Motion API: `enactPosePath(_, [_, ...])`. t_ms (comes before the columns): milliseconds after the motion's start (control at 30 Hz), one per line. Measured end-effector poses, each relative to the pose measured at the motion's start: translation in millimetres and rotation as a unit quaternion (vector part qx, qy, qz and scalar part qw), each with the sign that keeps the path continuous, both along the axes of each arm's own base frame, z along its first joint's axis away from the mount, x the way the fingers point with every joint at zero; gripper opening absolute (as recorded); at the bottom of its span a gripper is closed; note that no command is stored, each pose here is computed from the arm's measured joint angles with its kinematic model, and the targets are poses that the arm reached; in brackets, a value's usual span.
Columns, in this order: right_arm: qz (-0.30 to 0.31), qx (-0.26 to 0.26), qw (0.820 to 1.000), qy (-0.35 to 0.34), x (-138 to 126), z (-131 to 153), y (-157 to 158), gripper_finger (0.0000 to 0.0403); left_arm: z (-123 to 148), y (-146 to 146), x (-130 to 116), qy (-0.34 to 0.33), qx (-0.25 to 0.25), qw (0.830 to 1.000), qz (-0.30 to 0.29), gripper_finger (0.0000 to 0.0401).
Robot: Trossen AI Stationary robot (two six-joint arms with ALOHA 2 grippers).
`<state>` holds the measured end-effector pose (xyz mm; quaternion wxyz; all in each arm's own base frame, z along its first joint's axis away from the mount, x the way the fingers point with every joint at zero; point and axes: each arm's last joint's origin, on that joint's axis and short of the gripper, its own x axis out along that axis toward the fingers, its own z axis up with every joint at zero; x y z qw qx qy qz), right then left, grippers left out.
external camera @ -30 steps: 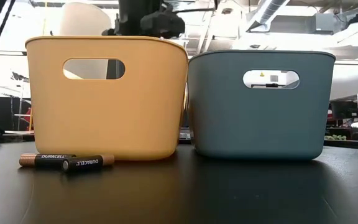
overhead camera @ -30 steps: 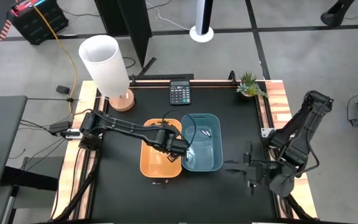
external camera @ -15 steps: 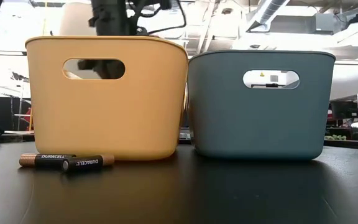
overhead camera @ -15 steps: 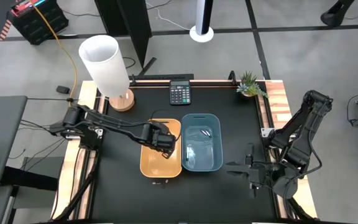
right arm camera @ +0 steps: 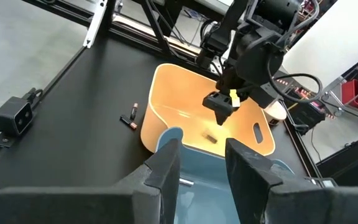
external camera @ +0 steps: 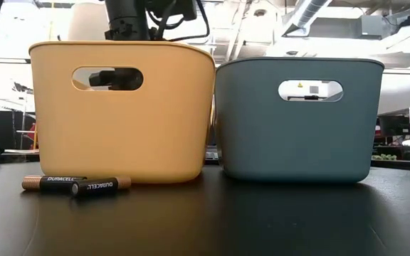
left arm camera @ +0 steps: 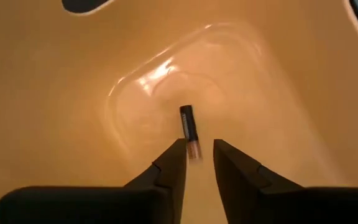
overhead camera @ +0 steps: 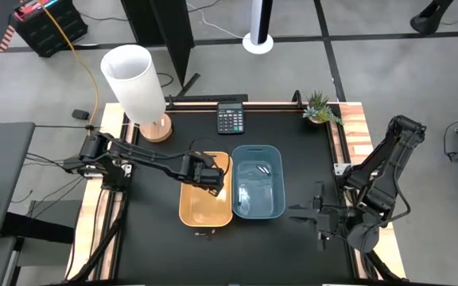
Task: Sort batteries
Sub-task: Put the bottom left black battery into the yellow bin, then put the left black battery into the yellow bin
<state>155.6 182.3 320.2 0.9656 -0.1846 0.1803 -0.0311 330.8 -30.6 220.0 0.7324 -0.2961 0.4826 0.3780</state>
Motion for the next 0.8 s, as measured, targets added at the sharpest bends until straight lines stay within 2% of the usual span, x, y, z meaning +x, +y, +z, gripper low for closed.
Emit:
enactPosePath(233, [0.0, 0.0, 1.0, 0.0, 0.0, 0.0, 0.0, 0.0141, 10.7, -6.5, -0.8, -0.006, 0.017, 0.999, -0.033, 0.0123])
enactPosePath(433, [0.0, 0.0, 1.0, -0.001, 0.1, 0.2, 0.1, 0.0141, 69.7, -26.2, -5.5, -0.088, 0.068, 0.989, -0.101, 0.0141])
enactPosePath(600, [0.0, 0.0, 1.0, 0.0, 0.0, 0.1, 0.1, 0.0141, 107.0, -67.4, -23.6, -0.156, 0.096, 0.972, -0.151, 0.0123])
enactPosePath(800, [0.002, -0.005, 1.0, 0.001, 0.0, 0.0, 0.0, 0.0141, 102.9, -141.2, -40.7, -0.203, 0.101, 0.945, -0.236, 0.0089])
